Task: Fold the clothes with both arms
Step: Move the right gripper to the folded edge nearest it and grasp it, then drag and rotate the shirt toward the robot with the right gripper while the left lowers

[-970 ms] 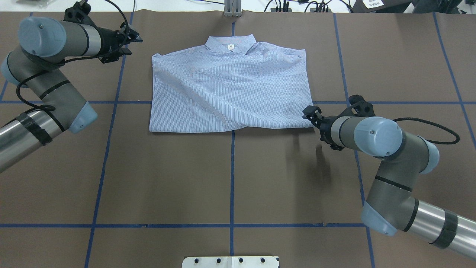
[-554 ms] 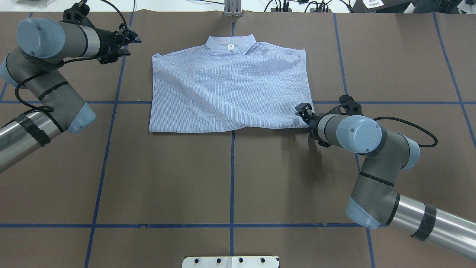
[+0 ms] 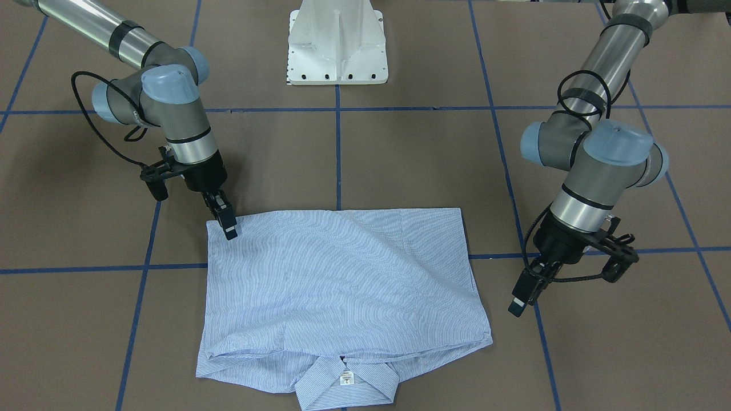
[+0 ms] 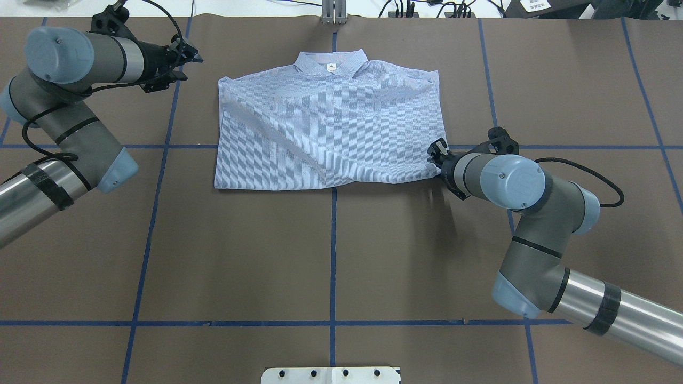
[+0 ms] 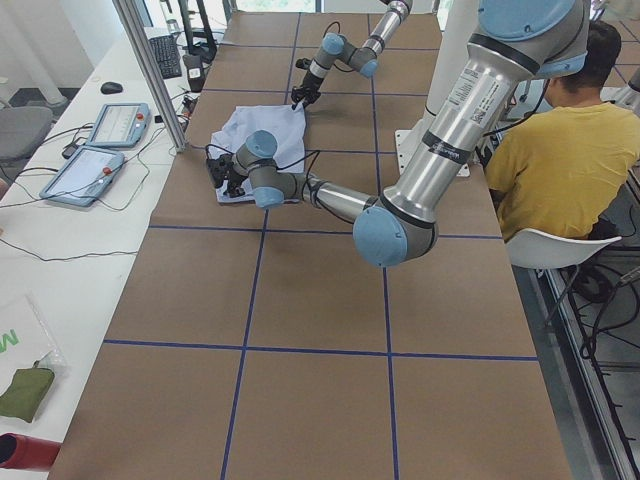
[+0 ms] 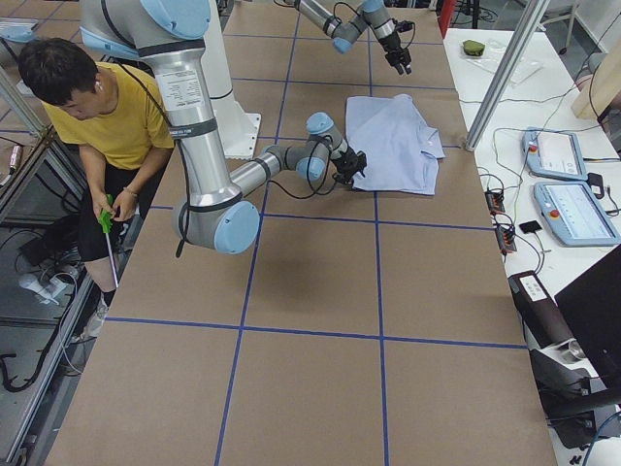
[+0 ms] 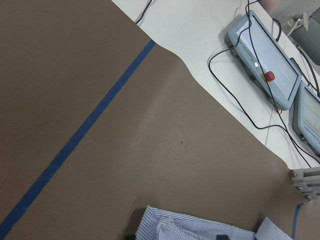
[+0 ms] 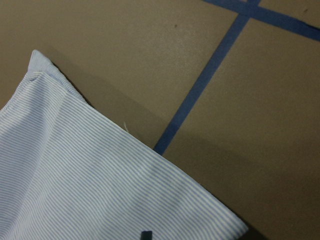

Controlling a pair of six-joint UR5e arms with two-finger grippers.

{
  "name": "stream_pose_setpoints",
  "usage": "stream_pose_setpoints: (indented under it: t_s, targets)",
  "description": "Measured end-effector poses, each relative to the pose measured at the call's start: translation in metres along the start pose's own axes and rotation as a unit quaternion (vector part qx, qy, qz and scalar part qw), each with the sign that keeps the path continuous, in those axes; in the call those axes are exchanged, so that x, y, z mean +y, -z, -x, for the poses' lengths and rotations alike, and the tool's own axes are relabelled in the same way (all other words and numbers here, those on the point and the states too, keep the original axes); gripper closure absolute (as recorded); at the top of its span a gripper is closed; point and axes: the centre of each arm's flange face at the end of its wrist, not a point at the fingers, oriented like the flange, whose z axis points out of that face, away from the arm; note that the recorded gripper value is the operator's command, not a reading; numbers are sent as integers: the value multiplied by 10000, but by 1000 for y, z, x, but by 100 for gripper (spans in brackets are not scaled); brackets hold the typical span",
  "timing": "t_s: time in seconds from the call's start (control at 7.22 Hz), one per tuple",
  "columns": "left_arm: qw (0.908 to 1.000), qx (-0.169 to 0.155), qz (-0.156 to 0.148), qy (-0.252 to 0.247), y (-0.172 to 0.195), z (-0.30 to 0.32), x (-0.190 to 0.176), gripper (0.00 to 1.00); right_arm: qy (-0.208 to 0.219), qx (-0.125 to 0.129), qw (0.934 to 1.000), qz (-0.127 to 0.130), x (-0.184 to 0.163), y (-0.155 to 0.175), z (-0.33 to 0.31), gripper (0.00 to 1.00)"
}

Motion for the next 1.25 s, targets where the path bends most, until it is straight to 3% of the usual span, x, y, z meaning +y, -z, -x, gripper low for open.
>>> stream_pose_setpoints:
  t_s: [0.28,0.42,0.55,0.97,1.25]
  targets:
    - [10000,34,15,2,1,-4,2,38,13,13,10000,57,-6,16,-12,100]
    - [9999,120,52,12,6,-12,7,38,86,22,9997,245,-2,44,-33,100]
    - [9995,268,152,84,17,-24,20,37,251,72,9978,603,22,84,-60,100]
    - [9913,514,1126,457,58,-18,145,35,758,643,9821,1598,124,165,-120,100]
    - [9874,327,1448,547,74,19,186,32,1054,993,9673,2083,173,188,-162,100]
